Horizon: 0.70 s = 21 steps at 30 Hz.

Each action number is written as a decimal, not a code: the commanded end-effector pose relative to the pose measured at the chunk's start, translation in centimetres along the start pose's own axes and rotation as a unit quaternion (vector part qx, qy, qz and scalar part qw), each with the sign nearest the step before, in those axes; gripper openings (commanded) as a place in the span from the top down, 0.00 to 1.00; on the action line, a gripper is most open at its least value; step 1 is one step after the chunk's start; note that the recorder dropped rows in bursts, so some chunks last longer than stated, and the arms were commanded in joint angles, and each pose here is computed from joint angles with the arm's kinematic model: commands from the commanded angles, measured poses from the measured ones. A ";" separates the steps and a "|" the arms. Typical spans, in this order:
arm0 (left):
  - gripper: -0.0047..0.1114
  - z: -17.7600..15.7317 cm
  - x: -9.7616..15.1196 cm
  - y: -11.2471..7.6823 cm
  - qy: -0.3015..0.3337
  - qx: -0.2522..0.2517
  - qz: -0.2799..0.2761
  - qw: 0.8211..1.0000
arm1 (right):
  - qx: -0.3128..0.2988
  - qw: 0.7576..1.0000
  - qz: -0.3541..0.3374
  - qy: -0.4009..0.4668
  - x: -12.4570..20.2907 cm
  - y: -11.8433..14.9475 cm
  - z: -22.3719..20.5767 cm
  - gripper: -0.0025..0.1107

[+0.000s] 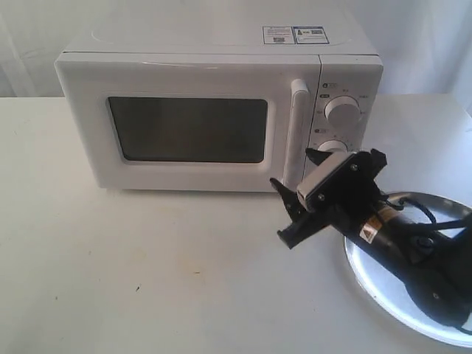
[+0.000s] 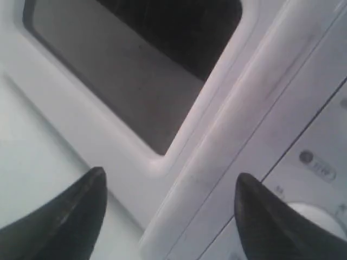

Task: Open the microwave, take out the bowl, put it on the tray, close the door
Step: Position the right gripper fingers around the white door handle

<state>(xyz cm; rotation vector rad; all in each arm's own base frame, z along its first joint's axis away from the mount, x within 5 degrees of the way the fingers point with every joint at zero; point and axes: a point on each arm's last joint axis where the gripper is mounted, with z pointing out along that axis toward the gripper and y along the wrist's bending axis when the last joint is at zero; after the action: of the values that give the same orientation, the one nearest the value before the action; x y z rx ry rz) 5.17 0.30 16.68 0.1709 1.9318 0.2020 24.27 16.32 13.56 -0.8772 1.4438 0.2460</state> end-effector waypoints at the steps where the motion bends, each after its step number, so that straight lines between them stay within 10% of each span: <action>1: 0.96 0.0 0.0 0.0 -0.002 0.002 -0.003 1.000 | 0.014 0.998 0.043 -0.049 -2.3 -1.4 2.8 0.48; 6: 0.96 0.0 0.0 0.0 -0.002 0.002 -0.003 1.000 | -0.070 0.997 0.030 -0.030 -2.7 -0.4 4.0 0.97; 21: 0.96 0.0 0.0 0.0 -0.002 0.002 -0.003 1.000 | -0.157 0.983 0.017 -0.089 -2.7 2.1 0.6 0.98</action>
<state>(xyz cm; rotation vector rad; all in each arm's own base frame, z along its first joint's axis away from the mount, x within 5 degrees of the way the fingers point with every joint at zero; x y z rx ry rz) 5.17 0.30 16.68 0.1709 1.9318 0.2020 26.78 17.34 15.63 -0.7578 1.4318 0.4290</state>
